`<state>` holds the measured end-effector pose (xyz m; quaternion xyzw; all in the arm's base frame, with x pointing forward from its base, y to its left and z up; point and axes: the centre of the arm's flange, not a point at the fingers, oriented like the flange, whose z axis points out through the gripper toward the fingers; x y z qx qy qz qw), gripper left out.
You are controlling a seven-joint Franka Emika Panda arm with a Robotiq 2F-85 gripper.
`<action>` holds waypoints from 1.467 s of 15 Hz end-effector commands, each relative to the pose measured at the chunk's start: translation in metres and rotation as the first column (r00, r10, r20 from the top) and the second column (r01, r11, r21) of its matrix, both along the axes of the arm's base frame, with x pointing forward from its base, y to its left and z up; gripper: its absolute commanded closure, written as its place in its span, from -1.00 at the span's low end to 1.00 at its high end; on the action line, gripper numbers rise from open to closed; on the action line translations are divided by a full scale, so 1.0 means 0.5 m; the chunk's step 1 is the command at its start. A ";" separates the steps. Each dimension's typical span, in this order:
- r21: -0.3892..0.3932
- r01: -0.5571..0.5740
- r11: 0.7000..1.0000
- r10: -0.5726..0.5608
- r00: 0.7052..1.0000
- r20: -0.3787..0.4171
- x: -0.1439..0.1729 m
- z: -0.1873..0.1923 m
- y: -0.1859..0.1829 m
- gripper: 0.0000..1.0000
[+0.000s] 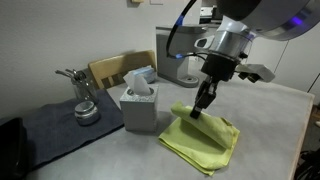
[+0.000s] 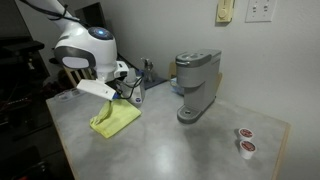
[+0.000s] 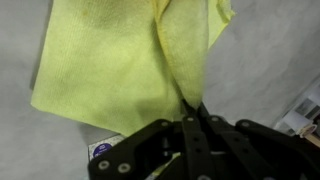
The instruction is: Fold the towel
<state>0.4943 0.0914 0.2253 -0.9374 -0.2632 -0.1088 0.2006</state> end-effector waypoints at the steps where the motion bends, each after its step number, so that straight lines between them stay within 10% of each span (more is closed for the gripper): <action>1: -0.071 -0.020 0.997 0.020 1.000 0.001 0.010 -0.012 0.035 0.90; 13: -0.189 -0.079 0.979 0.077 0.997 -0.018 -0.009 0.011 0.121 -0.95; 22: -0.435 0.122 0.892 -0.140 0.990 -0.010 -0.031 0.098 0.045 -1.00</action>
